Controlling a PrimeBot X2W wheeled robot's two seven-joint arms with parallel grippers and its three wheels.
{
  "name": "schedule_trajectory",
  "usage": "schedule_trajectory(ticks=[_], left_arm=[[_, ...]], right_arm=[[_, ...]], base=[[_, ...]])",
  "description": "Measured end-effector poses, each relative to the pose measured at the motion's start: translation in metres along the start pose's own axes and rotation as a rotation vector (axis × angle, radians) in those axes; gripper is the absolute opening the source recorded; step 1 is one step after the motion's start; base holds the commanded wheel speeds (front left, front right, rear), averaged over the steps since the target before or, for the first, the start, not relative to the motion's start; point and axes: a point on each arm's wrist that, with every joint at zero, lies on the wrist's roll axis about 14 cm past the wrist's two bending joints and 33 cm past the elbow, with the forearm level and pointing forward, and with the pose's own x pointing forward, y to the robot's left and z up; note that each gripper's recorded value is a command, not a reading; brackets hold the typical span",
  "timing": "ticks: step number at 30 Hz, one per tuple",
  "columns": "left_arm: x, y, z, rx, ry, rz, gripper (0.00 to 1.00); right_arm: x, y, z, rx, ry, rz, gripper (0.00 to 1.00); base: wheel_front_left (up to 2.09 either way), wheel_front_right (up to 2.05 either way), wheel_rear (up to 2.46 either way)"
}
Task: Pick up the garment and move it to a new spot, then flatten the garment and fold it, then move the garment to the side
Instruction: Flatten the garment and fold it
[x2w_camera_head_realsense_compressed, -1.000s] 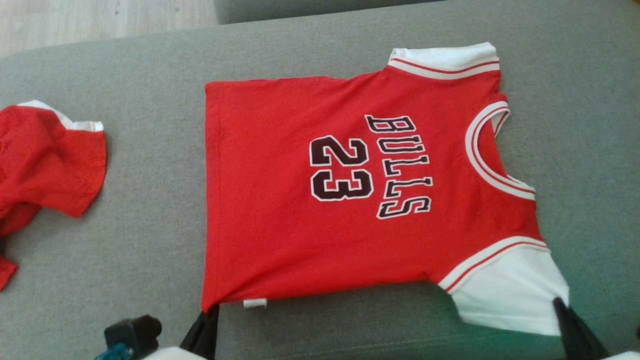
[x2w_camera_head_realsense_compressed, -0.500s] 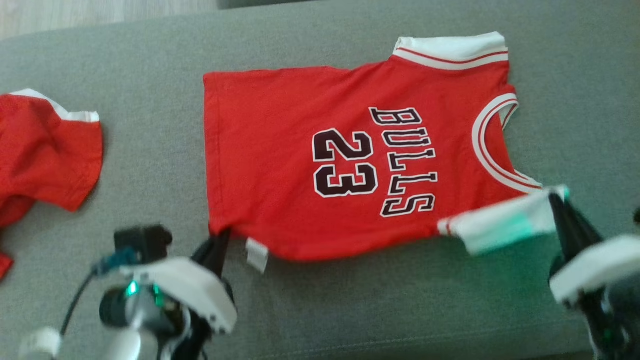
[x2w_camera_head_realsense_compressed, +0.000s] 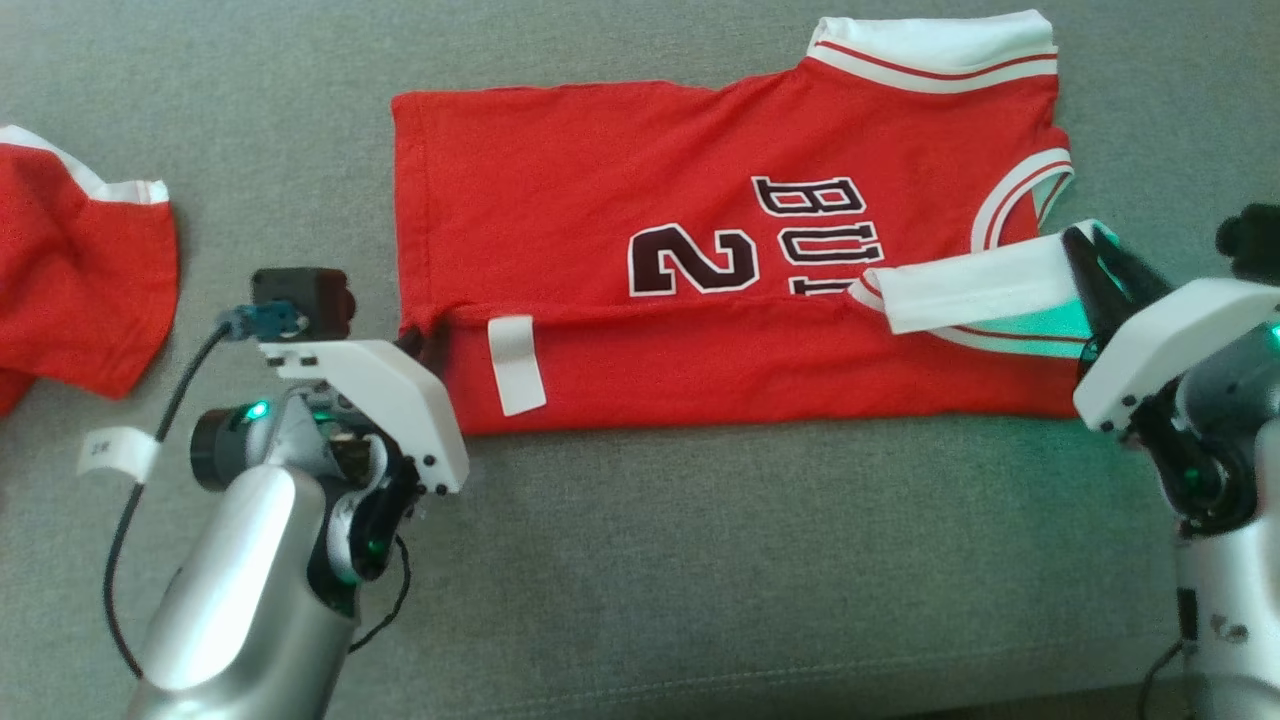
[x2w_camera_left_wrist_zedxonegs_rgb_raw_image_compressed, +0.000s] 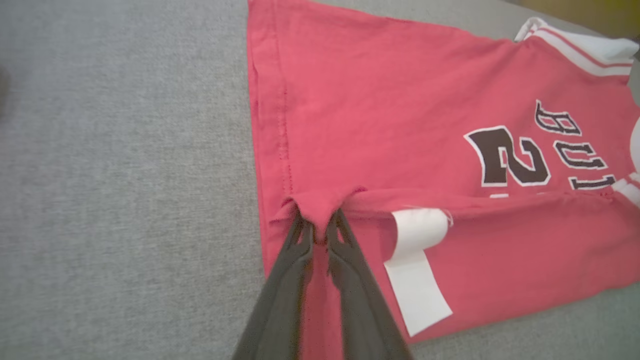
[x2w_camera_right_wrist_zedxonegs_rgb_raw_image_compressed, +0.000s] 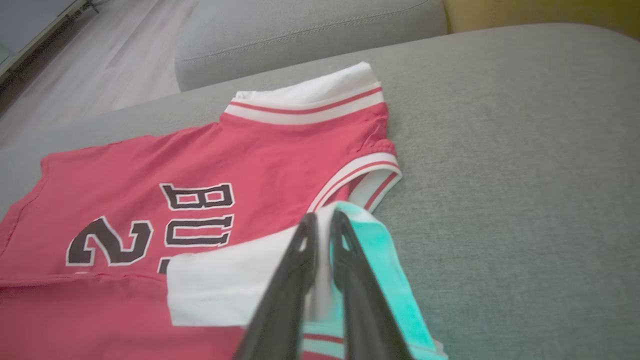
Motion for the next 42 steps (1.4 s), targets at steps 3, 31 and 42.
schedule_trajectory(ticks=[3, 31, 42], left_arm=[[0.000, -0.005, 0.003, 0.002, -0.021, -0.015, 1.00], [-0.009, 0.015, -0.042, -0.064, 0.064, 0.037, 1.00], [-0.010, 0.003, -0.053, -0.070, 0.124, -0.032, 0.00]], right_arm=[[-0.002, -0.007, 0.006, -0.022, -0.029, -0.013, 1.00], [-0.027, -0.034, -0.098, -0.068, 0.403, -0.047, 1.00], [-0.027, -0.025, -0.102, -0.004, 0.442, 0.000, 0.00]], base=[[0.00, 0.00, 0.00], [0.00, 0.00, 0.00], [0.00, 0.00, 0.00]])
